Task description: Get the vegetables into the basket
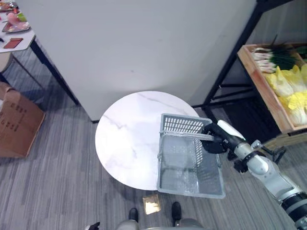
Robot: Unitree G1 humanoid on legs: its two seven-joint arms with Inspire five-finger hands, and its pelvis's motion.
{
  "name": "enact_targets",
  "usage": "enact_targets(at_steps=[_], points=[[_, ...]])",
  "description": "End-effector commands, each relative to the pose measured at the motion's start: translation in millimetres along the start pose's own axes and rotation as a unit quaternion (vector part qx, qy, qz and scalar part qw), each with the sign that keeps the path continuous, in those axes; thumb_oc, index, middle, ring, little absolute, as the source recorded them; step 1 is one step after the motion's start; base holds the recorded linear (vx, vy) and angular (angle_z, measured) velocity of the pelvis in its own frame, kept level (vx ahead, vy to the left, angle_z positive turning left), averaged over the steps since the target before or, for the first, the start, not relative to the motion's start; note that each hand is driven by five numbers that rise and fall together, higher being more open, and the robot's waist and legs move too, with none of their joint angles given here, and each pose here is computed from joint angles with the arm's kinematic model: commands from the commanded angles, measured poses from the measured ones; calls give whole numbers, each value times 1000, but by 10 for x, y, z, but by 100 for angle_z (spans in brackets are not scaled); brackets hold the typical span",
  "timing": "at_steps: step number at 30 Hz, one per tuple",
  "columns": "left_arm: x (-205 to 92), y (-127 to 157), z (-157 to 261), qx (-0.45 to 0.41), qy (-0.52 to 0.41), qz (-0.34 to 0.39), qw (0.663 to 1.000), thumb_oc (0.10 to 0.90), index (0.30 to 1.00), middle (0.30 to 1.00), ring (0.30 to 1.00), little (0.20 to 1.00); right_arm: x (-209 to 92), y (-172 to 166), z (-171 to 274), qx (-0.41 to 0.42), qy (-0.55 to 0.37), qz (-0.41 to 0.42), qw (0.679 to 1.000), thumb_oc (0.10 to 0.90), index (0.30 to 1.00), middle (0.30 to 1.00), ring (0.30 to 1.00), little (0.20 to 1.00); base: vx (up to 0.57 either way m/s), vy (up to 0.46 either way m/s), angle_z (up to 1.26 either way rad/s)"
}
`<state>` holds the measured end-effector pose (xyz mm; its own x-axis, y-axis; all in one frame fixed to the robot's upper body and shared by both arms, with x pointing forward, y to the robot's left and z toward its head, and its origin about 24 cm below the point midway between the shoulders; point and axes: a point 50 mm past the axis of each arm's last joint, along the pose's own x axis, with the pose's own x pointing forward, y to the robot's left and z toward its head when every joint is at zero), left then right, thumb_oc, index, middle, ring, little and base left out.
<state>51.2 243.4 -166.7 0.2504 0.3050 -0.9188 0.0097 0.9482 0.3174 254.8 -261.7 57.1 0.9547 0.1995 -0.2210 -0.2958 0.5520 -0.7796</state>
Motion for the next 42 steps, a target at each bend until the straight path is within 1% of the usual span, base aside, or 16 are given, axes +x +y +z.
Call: enact_targets(at_steps=[1,7,9,14,19,22,25,27,31,36,42], points=[[2,152,-60,42,11,22,999,900,1000,1000,1000,1000,106,-748,679,12,-166,-186,968,400,300,300,300,300,-177,56,-46],[17,228,63,58,-12,34,998,900,1000,1000,1000,1000,156,-769,722,9,-171,-193,966,400,300,300,300,300,-228,37,-52],[13,273,36,60,-9,40,997,900,1000,1000,1000,1000,136,-796,723,-4,-172,-197,965,400,300,300,300,300,-204,34,-109],[4,281,-46,61,6,39,997,900,1000,1000,1000,1000,103,-789,724,-8,-174,-198,964,400,300,300,300,300,-28,-69,-65],[-1,155,-80,69,13,22,997,900,1000,1000,1000,1000,-11,-773,675,-22,-167,-187,968,400,300,300,300,300,50,-176,-50],[3,49,-11,66,2,10,998,900,1000,1000,1000,1000,-105,-776,600,-35,-153,-183,971,400,300,300,300,300,19,-159,-23],[8,16,46,71,-7,8,997,900,1000,1000,1000,1000,-145,-773,567,-38,-147,-186,971,400,300,300,300,300,20,-207,-17],[12,-23,109,73,-17,9,997,900,1000,1000,1000,1000,-200,-805,510,-66,-133,-200,969,400,300,300,300,300,2,-258,-18],[20,-7,211,70,-34,21,997,900,1000,1000,1000,1000,-270,-854,461,-79,-124,-216,965,400,300,300,300,300,9,-220,-11],[17,1,238,39,-41,40,998,900,1000,1000,1000,1000,-176,-856,441,-68,-121,-217,966,400,300,300,300,300,48,-100,-67],[13,-24,294,49,-59,39,996,900,1000,1000,1000,1000,-136,-826,428,-58,-121,-209,969,400,300,300,300,300,104,18,-70]])
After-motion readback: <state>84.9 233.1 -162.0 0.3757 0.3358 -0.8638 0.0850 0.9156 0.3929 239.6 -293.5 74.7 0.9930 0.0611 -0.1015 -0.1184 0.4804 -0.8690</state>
